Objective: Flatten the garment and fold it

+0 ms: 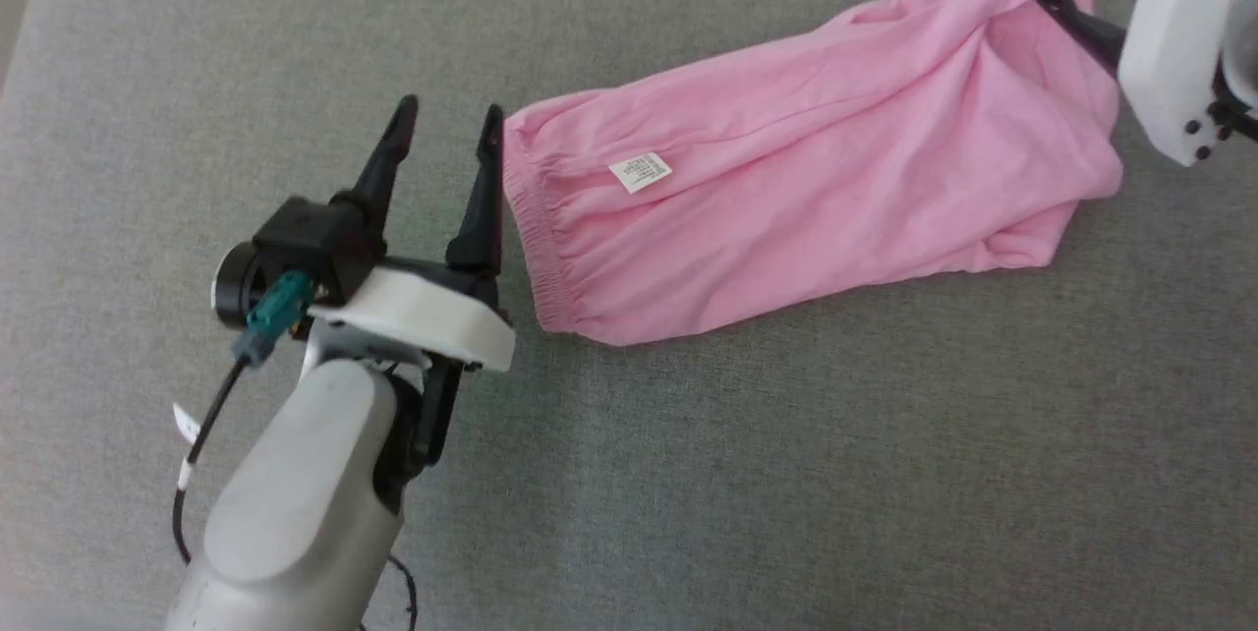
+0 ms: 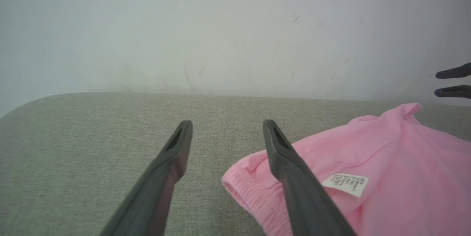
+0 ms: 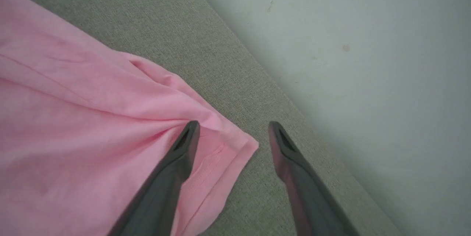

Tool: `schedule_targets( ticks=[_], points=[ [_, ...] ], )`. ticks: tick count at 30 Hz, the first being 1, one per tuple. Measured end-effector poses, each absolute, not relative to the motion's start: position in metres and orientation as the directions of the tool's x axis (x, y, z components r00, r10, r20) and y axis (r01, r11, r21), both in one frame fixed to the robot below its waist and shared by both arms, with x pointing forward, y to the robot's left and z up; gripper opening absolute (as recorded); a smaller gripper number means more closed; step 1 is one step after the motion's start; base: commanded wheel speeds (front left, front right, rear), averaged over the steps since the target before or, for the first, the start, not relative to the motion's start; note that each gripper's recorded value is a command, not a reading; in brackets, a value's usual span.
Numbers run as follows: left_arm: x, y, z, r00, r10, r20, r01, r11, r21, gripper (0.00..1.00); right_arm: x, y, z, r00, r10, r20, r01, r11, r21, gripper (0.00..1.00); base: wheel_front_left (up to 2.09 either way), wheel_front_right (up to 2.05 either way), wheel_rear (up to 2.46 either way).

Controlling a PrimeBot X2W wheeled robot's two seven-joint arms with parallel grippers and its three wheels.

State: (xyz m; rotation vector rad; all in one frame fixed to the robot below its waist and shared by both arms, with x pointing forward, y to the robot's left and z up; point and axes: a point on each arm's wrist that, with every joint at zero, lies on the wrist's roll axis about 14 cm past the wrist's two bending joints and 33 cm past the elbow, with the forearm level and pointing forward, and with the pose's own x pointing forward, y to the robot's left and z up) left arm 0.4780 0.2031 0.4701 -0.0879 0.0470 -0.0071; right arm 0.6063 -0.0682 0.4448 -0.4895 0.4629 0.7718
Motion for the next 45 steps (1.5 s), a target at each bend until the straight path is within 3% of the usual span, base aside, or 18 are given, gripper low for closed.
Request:
schedule_targets(
  ticks=[5,9,18,26,30,32,33,38,45],
  points=[
    [0.461,0.205,0.500,0.999,0.009,0.044,-0.009,1.000,-0.005,1.00,0.596,-0.088,0.482,0.645,0.515,-0.564,-0.727,0.640,-0.247,1.00,0.00,0.00,0.00],
    [0.450,0.210,0.526,0.992,0.041,0.121,-0.044,0.999,0.022,1.00,0.580,-0.108,0.485,0.608,0.452,-0.652,-0.706,0.684,-0.184,1.00,0.00,0.00,0.00],
    [0.441,0.215,0.544,0.977,0.100,0.191,-0.112,0.992,0.055,1.00,0.552,-0.125,0.441,0.417,0.364,-0.833,-0.644,0.765,0.012,1.00,0.00,0.00,0.00],
    [0.435,0.220,0.532,0.979,0.130,0.158,-0.140,0.989,0.055,1.00,0.542,-0.095,0.379,0.300,0.376,-0.877,-0.614,0.779,0.125,1.00,0.00,0.00,0.00],
    [0.432,0.224,0.523,0.982,0.139,0.131,-0.149,0.986,0.071,1.00,0.546,-0.090,0.367,0.294,0.377,-0.878,-0.593,0.793,0.142,1.00,0.00,0.00,0.00],
    [0.430,0.226,0.520,0.983,0.141,0.118,-0.151,0.986,0.077,1.00,0.547,-0.089,0.368,0.308,0.383,-0.871,-0.593,0.793,0.139,0.28,0.00,0.00,0.00],
    [0.429,0.227,0.518,0.984,0.138,0.114,-0.147,0.986,0.081,1.00,0.548,-0.088,0.369,0.319,0.389,-0.864,-0.591,0.794,0.140,0.00,0.00,0.00,0.00],
    [0.426,0.231,0.514,0.991,0.103,0.090,-0.113,0.987,0.111,1.00,0.544,-0.080,0.382,0.371,0.431,-0.823,-0.595,0.790,0.145,0.00,0.00,0.00,0.00],
    [0.432,0.217,0.514,0.997,-0.068,-0.034,0.072,0.985,0.157,1.00,0.528,-0.079,0.413,0.434,0.476,-0.764,-0.622,0.773,0.128,0.00,0.00,0.00,0.00]
  ],
)
